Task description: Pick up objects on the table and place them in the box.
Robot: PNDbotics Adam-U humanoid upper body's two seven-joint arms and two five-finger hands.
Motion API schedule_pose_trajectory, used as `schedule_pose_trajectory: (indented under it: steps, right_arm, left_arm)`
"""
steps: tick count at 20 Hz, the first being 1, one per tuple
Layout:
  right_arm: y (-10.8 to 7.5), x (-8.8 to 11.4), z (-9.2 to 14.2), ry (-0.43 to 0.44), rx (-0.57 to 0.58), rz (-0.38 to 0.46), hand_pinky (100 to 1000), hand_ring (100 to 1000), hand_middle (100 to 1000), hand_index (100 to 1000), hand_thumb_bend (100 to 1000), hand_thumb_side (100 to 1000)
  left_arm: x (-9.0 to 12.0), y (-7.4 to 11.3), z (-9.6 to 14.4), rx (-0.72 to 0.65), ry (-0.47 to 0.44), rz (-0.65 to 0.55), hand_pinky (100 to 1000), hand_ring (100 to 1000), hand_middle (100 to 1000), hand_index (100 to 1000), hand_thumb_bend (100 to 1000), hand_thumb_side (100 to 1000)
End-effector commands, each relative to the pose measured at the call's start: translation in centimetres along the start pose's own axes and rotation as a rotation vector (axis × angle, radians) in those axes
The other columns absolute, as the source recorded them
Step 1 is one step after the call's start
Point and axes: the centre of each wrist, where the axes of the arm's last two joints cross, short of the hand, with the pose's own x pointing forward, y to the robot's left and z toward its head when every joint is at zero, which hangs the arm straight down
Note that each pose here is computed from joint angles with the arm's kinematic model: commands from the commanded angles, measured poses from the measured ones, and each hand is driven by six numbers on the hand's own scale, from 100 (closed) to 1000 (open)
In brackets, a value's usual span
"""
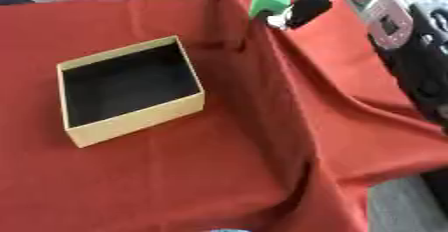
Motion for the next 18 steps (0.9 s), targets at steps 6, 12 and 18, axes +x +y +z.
schedule_pose_trajectory:
  steps: [6, 12, 18]
  right_arm:
    - [-1.9, 1.7, -3.9, -0.071, -0.013, 0.028, 713, 657, 450, 652, 100, 712]
    - [-1.2, 3.0, -6.8, -0.120, 0.035, 0.023, 711, 657, 450, 651, 100, 693]
    - [0.5, 4.4, -9.2, -0.164, 0.107, 0.014, 710, 660, 457, 660, 100, 608]
  left_arm:
    - [0.6, 0.5, -0.4, 0.001, -0.030, -0.015, 517, 302, 226, 503, 100, 495]
    - [0.6, 0.5, -0.5, 0.008, -0.034, -0.014, 517, 278, 226, 503, 100, 493]
    - [0.7, 0.5, -0.5, 0.009, -0.034, -0.013, 517, 273, 225, 503, 100, 493]
